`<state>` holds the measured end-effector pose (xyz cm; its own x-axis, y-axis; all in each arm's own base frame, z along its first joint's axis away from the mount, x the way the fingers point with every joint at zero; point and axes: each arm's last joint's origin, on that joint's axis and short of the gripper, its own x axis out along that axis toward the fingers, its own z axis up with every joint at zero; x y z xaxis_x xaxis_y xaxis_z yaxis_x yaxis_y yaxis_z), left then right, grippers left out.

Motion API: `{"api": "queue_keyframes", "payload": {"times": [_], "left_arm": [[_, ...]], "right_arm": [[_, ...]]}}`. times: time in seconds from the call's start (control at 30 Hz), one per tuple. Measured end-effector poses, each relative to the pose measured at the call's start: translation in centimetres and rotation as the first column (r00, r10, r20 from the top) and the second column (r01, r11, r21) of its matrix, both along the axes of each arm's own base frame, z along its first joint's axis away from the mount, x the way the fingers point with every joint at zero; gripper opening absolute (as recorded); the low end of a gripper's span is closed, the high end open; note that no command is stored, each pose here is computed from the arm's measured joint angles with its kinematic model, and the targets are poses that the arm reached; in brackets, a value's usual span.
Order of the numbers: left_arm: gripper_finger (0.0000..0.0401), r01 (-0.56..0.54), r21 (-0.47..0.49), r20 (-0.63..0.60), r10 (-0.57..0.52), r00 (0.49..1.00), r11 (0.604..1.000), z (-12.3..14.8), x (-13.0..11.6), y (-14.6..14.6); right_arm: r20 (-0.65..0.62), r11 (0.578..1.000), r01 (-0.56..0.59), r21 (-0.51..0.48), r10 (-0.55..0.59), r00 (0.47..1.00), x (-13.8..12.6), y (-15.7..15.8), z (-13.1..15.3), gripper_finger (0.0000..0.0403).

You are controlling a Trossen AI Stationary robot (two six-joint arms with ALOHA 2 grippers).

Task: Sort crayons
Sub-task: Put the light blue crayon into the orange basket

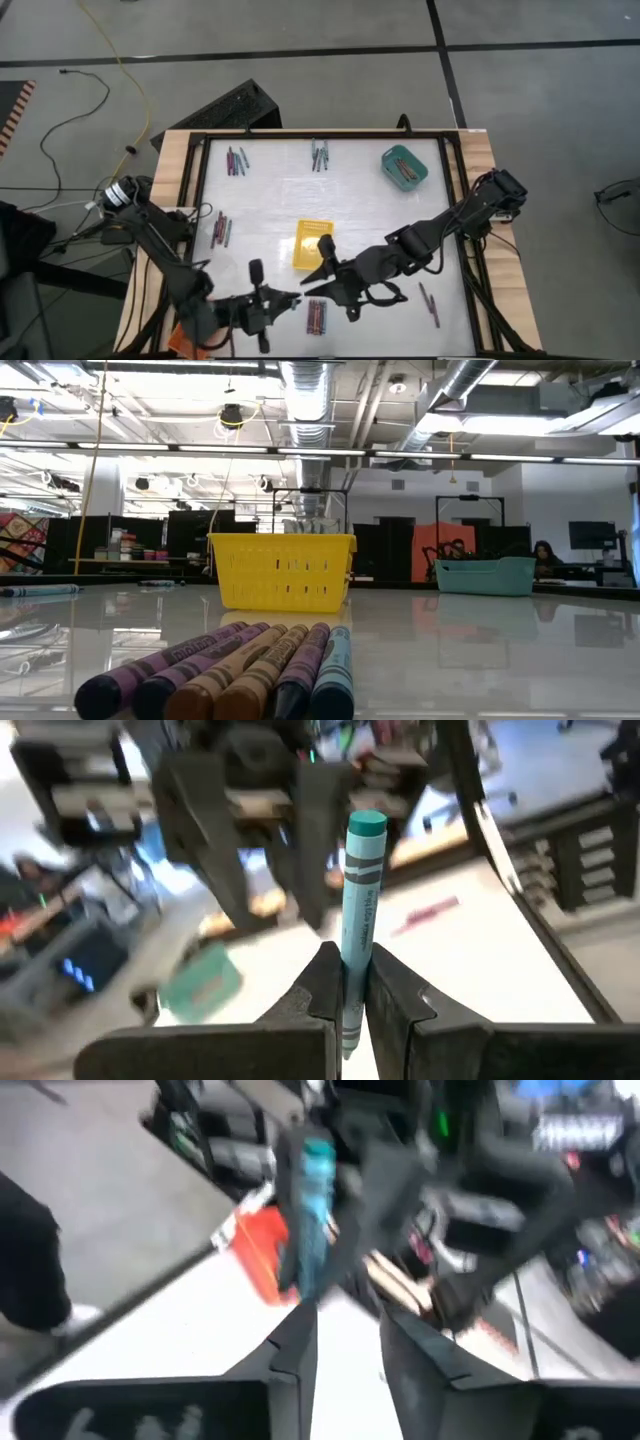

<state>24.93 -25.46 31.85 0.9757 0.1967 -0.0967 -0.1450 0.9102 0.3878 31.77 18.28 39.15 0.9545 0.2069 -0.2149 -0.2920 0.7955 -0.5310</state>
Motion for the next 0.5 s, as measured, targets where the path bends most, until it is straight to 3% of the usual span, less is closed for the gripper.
{"api": "queue_keyframes", "payload": {"times": [0.13,0.23,0.37,0.5], "left_arm": [[0.0007,-0.038,-0.147,-0.126,0.019,0.992,0.988,0.1,-1.9,-0.7],[0.0007,-0.1,-0.329,-0.266,0.01,0.964,0.939,0.0,-3.4,-0.3],[0.0007,-0.267,-0.522,-0.494,-0.032,0.869,0.81,-0.9,-5.3,0.1],[0.0007,-0.499,-0.554,-0.7,-0.048,0.712,0.667,-2.3,-7.7,0.2]], "right_arm": [[-0.085,0.999,0.033,-0.013,-0.034,0.996,-0.2,-0.2,-0.9,0.0133],[-0.151,0.999,0.048,-0.018,-0.05,0.987,-0.3,-0.4,-1.5,0.0133],[-0.223,0.997,0.075,-0.023,-0.078,0.972,-0.4,-0.9,-2.2,0.0132],[-0.278,0.995,0.097,-0.021,-0.099,0.955,-0.5,-1.3,-2.6,0.0132]]}}
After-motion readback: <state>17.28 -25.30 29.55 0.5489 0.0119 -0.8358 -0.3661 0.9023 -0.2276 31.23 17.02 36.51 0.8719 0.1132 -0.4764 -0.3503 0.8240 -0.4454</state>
